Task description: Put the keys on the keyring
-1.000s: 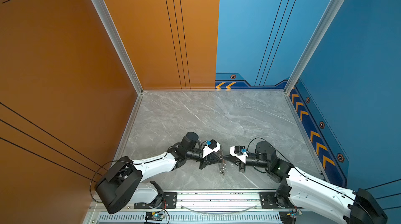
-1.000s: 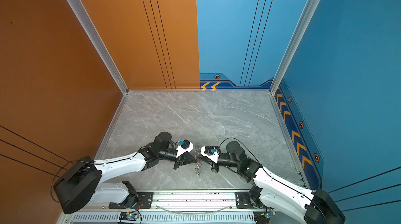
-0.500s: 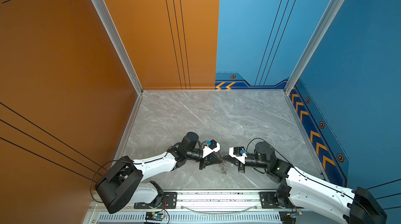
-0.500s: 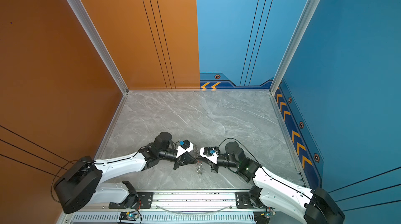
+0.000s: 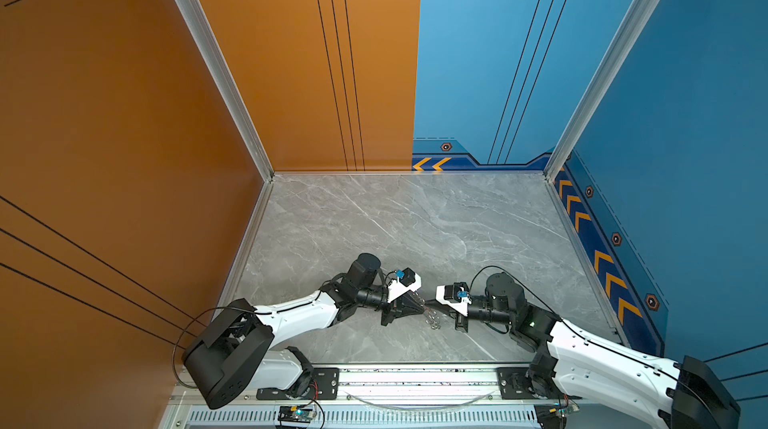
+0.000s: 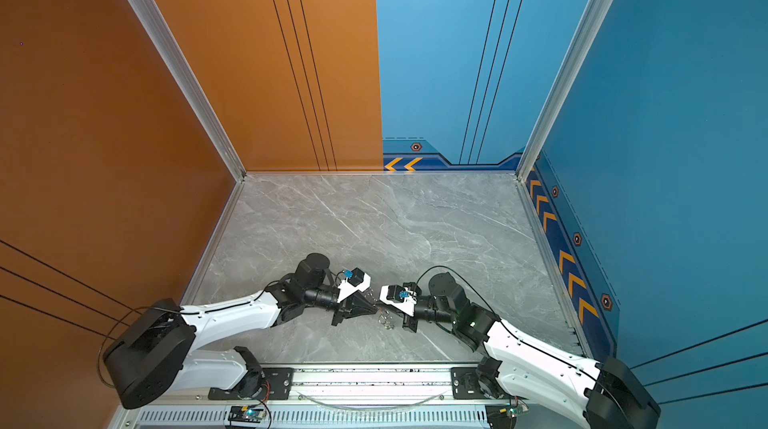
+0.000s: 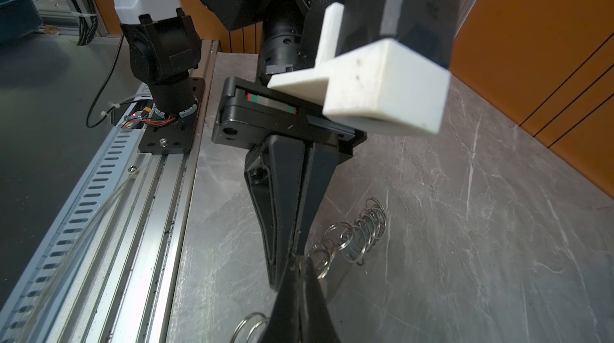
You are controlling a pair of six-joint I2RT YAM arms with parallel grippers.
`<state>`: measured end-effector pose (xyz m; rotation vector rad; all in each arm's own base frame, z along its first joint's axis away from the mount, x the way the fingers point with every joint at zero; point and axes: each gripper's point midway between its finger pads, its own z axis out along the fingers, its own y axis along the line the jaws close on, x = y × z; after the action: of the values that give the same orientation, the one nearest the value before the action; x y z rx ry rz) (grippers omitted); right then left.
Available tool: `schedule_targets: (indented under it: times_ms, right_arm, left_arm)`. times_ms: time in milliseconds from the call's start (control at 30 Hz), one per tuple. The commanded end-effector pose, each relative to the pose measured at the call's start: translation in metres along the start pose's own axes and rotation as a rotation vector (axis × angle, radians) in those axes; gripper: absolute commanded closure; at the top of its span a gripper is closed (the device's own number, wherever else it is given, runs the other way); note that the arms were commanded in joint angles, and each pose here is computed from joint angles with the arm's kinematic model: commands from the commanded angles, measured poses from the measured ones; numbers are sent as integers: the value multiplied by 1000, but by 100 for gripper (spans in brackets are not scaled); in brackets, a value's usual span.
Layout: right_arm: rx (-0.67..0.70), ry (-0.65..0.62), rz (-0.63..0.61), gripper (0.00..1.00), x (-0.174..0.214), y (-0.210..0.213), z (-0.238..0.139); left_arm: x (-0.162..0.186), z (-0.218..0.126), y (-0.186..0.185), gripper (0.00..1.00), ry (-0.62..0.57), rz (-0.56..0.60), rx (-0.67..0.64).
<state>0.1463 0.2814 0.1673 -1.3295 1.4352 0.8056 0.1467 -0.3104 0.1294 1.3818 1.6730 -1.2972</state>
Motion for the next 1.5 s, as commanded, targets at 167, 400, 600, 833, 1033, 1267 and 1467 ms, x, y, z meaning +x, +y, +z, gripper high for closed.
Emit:
schedule_targets:
  times_ms: [167,400,600,833,1033,1267,1467]
  right_arm:
    - [38,103,-28,100,18,0,1]
    - [75,150,-71,100,26,-2,3]
    - [69,163,-84,100,28,0,3]
    - [80,180,-103,100,31,-1,4]
    - [68,176,-115,100,28,2,5]
    - [68,184,-137,100,27,4,7]
    - [98,175,-131,100,16,-1,8]
  left_arm:
    - [-19,-3,-1,100,-44,26,8]
    - [-20,-4,-2,100,-48,24,9]
    - [-23,-5,-1,100,-53,22,4]
    - [-28,-9,-2,100,-68,24,0]
    - [-29,-9,-2,100,-68,16,2]
    - [-29,-7,1,100,-64,3,-1]
    - [-28,-5,1,100,-59,1,-3]
